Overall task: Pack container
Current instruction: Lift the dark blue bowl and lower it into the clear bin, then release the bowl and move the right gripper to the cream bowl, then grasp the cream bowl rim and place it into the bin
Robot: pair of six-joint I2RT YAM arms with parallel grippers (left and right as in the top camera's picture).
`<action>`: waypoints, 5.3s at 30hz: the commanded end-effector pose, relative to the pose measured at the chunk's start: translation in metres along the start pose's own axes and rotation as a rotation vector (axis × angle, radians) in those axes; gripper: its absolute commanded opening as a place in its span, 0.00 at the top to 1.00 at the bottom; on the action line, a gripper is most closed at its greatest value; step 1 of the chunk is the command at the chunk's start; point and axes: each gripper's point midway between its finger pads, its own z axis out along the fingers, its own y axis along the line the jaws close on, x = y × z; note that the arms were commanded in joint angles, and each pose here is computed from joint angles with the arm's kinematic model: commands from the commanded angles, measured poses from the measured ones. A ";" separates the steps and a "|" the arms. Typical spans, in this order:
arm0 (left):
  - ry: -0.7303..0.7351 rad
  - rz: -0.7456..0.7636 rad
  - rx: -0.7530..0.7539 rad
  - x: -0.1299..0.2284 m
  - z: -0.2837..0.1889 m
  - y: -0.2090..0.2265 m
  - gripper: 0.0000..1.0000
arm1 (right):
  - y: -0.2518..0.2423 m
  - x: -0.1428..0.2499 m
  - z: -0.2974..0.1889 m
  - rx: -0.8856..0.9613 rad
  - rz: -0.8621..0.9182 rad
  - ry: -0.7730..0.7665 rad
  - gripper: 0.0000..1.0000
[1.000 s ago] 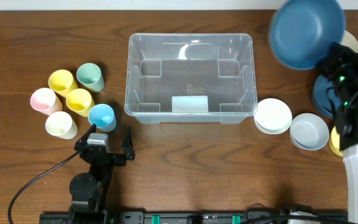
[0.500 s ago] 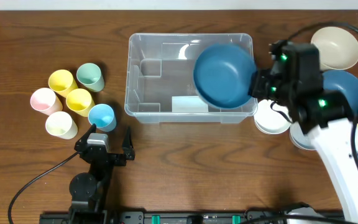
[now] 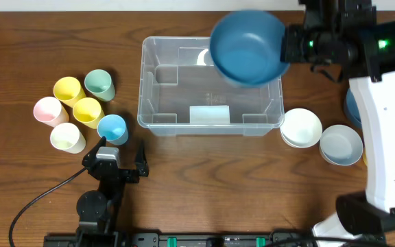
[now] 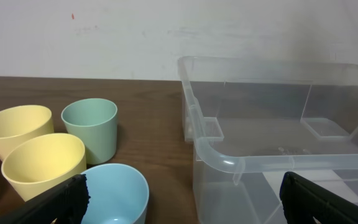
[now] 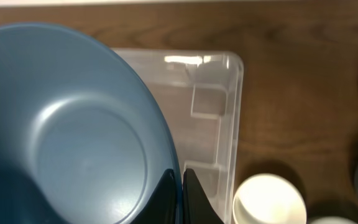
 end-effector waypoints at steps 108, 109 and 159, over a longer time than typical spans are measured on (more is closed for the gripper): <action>0.045 -0.008 0.005 0.015 0.001 0.000 0.02 | -0.315 0.033 0.205 0.389 0.057 0.275 0.50; 0.045 -0.008 0.005 0.015 0.001 0.000 0.02 | -0.317 0.035 0.208 0.390 0.054 0.279 0.50; 0.045 -0.008 0.005 0.015 0.001 0.000 0.02 | 0.009 -0.028 0.043 -0.069 -0.169 -0.054 0.99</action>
